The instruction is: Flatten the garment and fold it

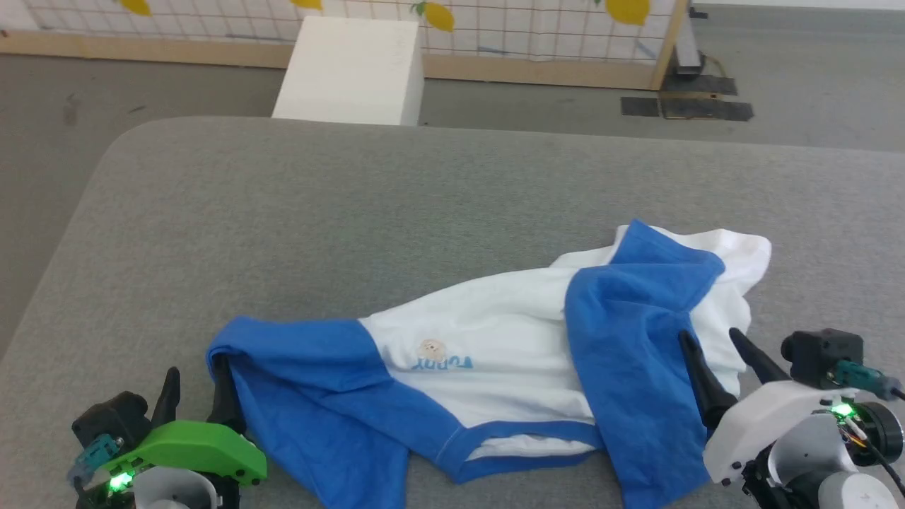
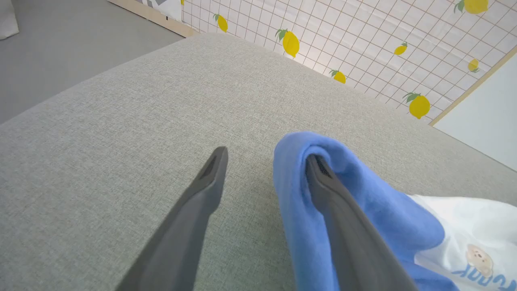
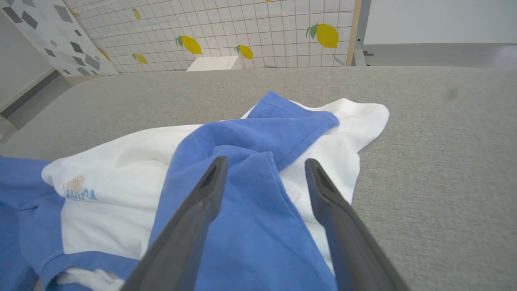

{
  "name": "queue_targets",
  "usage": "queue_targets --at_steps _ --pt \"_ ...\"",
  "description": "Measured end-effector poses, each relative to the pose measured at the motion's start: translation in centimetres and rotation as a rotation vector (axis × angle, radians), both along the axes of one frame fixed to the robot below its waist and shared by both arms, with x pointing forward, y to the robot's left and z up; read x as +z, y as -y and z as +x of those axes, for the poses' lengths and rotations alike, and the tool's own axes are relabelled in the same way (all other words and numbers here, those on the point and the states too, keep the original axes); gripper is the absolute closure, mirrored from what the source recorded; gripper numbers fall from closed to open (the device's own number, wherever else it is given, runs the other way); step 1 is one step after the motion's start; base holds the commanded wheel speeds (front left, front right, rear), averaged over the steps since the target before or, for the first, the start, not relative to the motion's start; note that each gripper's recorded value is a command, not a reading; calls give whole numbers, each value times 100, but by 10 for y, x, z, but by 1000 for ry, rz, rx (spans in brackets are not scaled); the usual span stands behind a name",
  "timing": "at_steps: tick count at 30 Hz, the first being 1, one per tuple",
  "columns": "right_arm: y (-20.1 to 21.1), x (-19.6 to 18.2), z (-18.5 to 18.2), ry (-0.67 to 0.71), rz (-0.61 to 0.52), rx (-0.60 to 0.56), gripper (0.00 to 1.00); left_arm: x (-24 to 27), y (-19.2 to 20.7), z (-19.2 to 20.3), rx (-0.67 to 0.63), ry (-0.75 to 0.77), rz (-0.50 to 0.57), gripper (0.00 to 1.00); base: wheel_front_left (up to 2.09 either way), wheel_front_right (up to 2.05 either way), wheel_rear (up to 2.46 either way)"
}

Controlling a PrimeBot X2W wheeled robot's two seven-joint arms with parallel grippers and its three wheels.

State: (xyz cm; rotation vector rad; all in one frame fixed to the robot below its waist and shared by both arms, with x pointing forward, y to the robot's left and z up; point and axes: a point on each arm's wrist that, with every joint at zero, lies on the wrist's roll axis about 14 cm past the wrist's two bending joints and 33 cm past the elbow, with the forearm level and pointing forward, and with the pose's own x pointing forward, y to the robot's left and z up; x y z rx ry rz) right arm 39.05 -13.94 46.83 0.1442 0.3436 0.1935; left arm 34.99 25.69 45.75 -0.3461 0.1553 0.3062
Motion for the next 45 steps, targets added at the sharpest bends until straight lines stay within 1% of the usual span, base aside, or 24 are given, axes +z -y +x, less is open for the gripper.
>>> queue_targets --at_steps 5,9,11,12,13,14,17,20,23,25,27,29,33,35,37,40,43,44,45 --pt "-10 -17 12 -124 -12 39 0 13 -5 -4 10 63 62 0 0 0 0" --pt "-23 -33 23 -235 -53 88 0 39 -4 -2 -2 155 140 0 0 0 0" --pt "-27 -46 25 -314 -88 109 0 36 1 -4 -20 152 152 0 0 0 0" --pt "-27 -52 24 -346 -100 115 7 33 2 -6 -22 146 154 0 0 0 0" --pt "-29 -56 24 -374 -110 126 58 31 3 -7 -24 142 156 0 0 0 0" --pt "-32 -59 24 -390 -114 134 100 28 3 -9 -28 134 160 0 0 0 0" --pt "-39 -56 30 -383 -112 150 100 19 1 -16 -21 106 159 0 0 0 0" --pt "-32 -31 50 -263 -79 105 100 10 -1 -23 -29 78 167 0 0 0 0" --pt "-4 6 74 -100 -45 -3 100 6 1 -24 -50 67 176 0 0 0 0" --pt "28 31 85 0 -50 -109 100 7 3 -23 -62 75 178 0 0 0 0" --pt "58 48 88 65 -65 -204 100 10 5 -21 -73 86 180 0 0 0 0" --pt "90 55 84 93 -81 -300 100 12 8 -18 -85 96 181 0 0 0 0" --pt "156 49 56 77 -87 -497 100 15 21 -13 -119 118 170 0 0 0 0" --pt "188 31 29 22 -95 -591 100 16 27 -11 -139 124 175 0 0 0 0" --pt "208 6 0 -58 -92 -650 100 17 31 -8 -156 128 174 0 0 0 0" --pt "224 -37 -48 -211 -76 -705 100 17 39 -4 -185 135 171 0 0 0 0" --pt "227 -65 -82 -321 -54 -722 99 18 46 2 -212 143 169 0 0 0 0" --pt "225 -70 -90 -347 -50 -718 52 18 49 4 -228 146 168 0 0 0 0" --pt "226 -71 -96 -355 -49 -721 0 19 53 5 -242 148 168 0 0 0 0"
